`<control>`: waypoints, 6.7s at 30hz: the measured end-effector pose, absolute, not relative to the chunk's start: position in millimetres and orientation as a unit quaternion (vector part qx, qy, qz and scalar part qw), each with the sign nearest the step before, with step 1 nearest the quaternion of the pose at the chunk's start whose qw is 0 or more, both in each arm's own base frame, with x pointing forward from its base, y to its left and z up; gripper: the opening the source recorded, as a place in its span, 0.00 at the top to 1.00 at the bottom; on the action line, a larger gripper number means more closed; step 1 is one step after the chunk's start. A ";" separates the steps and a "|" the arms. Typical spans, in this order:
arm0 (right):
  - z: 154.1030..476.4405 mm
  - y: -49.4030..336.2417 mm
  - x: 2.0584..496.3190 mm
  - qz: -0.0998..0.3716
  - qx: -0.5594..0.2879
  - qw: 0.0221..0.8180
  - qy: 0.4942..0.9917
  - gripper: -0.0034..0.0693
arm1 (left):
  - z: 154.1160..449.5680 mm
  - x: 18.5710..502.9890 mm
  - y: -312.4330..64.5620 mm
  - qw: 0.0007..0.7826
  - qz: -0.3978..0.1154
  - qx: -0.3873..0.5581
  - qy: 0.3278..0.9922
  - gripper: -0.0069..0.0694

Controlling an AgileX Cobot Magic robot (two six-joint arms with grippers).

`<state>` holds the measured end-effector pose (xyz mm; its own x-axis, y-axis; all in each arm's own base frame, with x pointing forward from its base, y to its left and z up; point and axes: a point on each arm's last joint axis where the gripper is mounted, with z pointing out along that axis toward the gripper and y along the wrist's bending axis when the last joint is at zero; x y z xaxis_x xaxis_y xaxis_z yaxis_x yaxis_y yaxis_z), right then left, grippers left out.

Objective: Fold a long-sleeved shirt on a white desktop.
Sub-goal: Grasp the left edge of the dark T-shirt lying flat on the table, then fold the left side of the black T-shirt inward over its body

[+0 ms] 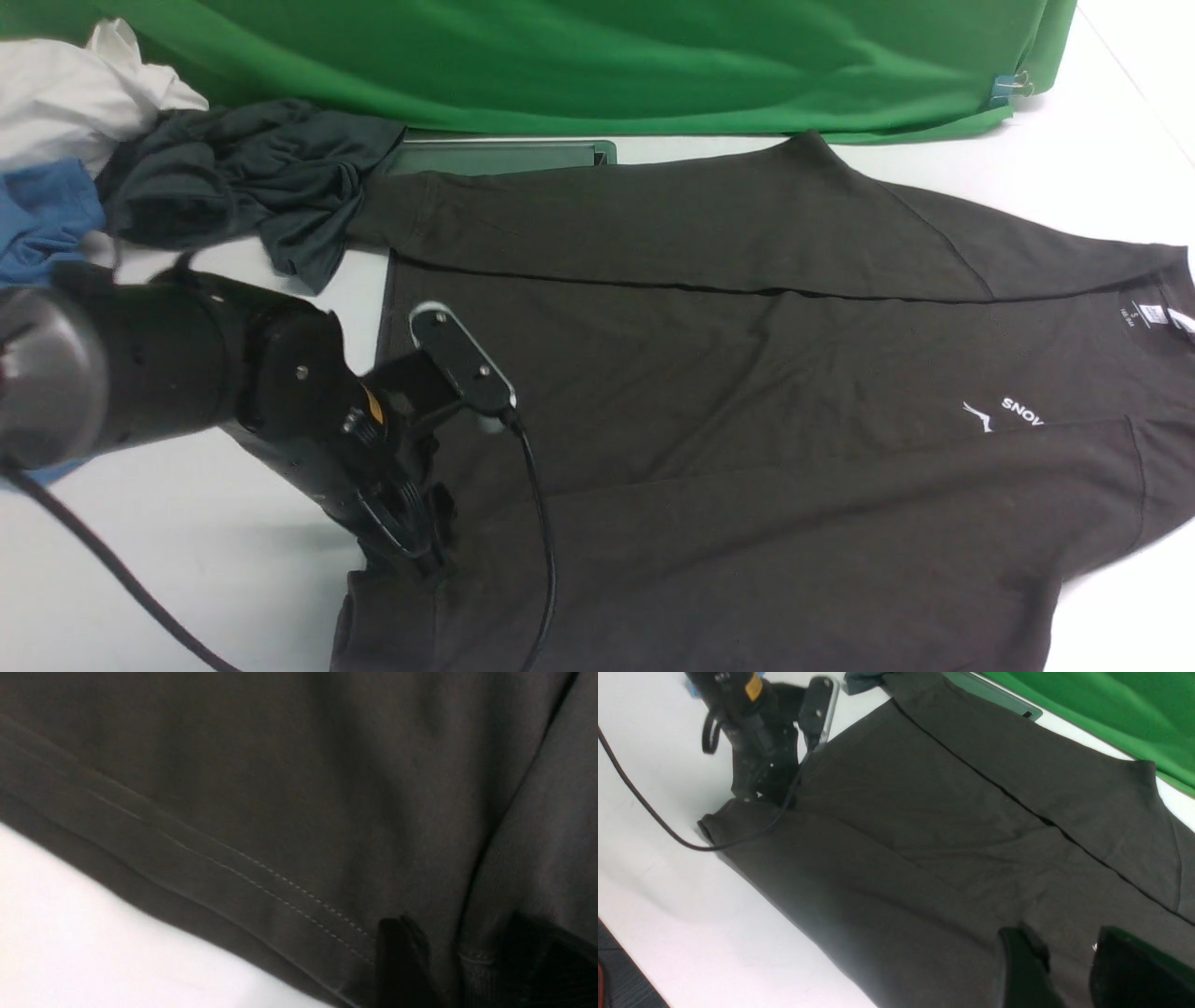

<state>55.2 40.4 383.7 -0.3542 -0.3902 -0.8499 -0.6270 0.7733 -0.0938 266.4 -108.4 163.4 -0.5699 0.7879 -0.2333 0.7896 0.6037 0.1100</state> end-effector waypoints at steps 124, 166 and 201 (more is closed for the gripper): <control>208.1 119.1 286.2 0.050 -0.532 0.202 0.821 0.28 | 289.2 241.8 -100.6 0.090 -0.026 0.354 0.930 0.87; 158.7 132.8 319.6 0.058 -0.577 0.175 0.796 0.93 | 289.7 244.0 -101.5 0.103 -0.026 0.352 0.930 0.87; 187.2 117.7 339.2 -0.004 -0.470 0.280 0.837 0.93 | 250.1 308.6 -79.6 0.169 0.010 0.285 0.944 0.87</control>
